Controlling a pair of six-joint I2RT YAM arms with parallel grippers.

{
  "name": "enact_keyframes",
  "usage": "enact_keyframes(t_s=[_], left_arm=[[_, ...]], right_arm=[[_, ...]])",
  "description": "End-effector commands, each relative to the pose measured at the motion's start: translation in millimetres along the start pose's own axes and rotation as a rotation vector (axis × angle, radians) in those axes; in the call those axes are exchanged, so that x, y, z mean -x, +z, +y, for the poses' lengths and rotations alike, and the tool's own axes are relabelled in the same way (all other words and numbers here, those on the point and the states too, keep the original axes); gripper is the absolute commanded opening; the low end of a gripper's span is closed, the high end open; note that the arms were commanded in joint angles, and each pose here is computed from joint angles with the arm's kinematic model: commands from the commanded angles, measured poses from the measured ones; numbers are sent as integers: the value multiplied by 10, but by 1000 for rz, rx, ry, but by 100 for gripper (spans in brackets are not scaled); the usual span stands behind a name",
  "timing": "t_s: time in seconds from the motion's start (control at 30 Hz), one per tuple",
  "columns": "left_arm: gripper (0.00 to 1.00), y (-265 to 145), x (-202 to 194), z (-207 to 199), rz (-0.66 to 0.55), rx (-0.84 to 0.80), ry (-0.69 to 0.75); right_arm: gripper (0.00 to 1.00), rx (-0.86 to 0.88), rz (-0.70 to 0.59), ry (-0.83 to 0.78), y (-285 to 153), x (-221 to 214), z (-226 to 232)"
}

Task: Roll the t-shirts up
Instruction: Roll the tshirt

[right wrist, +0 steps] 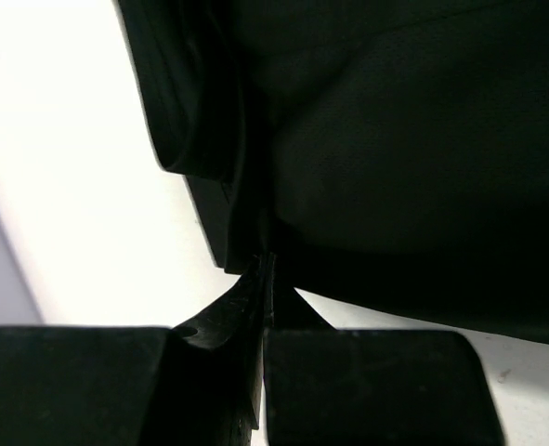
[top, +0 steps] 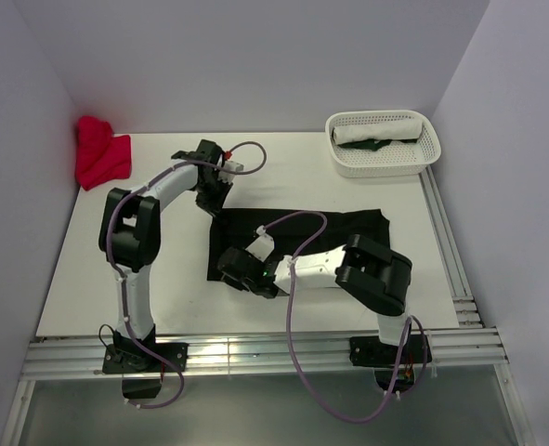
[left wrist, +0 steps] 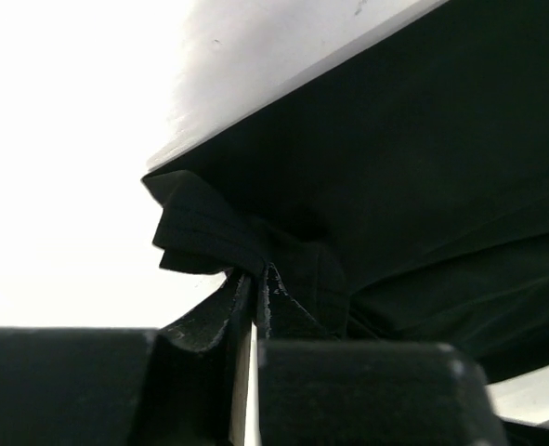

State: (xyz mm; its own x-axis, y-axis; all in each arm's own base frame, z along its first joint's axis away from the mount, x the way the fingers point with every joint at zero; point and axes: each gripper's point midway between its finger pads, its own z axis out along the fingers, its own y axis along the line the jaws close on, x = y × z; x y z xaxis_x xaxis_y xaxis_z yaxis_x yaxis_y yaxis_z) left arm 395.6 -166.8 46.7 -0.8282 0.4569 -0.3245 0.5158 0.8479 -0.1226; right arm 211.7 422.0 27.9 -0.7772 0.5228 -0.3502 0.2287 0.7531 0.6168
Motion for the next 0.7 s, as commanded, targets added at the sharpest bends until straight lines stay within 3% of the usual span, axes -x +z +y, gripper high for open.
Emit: enact_keyframes(t_s=[0.0, 0.17, 0.4, 0.67], left_arm=[[9, 8, 63, 4, 9, 50, 22], [23, 41, 79, -87, 6, 49, 45], [50, -194, 330, -149, -63, 28, 67], [59, -457, 538, -314, -122, -57, 101]], right_arm=[[0, 107, -47, 102, -114, 165, 281], [0, 118, -46, 121, -99, 154, 258], [0, 113, -41, 149, -58, 124, 188], [0, 99, -44, 193, -53, 120, 86]])
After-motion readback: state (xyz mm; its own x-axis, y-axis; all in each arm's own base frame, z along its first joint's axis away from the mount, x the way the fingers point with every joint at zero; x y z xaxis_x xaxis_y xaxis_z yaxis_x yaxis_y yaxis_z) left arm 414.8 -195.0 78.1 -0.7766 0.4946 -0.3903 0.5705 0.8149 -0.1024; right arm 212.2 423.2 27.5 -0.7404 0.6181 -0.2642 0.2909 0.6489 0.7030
